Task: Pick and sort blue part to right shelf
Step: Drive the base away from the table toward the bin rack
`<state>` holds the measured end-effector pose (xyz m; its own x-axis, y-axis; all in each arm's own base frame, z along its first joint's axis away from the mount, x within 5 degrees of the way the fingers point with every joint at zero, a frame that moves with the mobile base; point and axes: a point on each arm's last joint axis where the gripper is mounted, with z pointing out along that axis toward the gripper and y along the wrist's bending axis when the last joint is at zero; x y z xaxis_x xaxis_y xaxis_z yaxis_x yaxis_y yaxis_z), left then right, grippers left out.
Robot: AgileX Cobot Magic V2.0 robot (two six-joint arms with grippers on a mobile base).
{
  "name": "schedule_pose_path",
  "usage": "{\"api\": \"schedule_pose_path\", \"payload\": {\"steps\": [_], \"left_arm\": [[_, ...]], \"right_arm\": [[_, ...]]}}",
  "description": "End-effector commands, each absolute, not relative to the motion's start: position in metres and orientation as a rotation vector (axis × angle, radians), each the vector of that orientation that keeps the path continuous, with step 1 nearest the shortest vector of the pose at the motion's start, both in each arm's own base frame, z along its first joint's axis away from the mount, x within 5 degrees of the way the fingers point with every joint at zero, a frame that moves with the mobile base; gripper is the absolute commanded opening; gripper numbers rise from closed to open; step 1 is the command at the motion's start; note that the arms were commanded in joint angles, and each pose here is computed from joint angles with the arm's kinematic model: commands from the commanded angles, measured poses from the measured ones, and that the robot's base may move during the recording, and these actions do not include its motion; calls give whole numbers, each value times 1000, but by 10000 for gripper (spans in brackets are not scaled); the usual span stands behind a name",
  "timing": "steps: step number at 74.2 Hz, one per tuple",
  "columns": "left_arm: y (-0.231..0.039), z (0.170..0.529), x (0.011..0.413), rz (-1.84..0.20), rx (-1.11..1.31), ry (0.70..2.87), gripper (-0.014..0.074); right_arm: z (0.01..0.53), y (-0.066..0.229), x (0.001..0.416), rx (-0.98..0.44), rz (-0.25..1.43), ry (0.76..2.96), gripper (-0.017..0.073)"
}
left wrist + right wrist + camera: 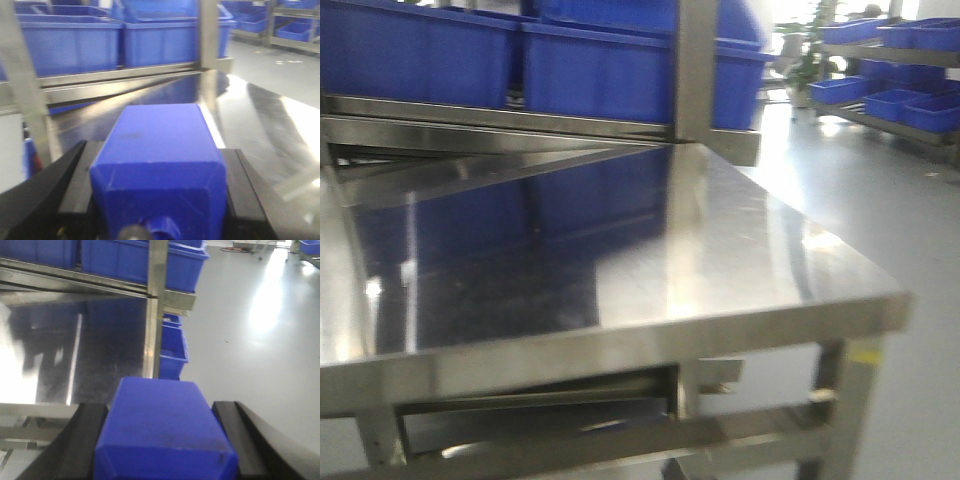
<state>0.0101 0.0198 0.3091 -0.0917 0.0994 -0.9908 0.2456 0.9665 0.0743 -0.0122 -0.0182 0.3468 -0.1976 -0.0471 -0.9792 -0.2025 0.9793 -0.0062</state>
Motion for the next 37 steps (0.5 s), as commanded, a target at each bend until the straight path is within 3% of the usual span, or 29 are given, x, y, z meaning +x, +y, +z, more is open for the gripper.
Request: {"api": "schedule_pose_path", "payload": {"steps": [1, 37], "left_arm": [[22, 324, 3, -147, 256, 1539, 335], [22, 324, 3, -147, 256, 1539, 335]], "right_arm": [[362, -18, -10, -187, 130, 1671, 289], [362, -18, -10, -187, 129, 1677, 289]]}}
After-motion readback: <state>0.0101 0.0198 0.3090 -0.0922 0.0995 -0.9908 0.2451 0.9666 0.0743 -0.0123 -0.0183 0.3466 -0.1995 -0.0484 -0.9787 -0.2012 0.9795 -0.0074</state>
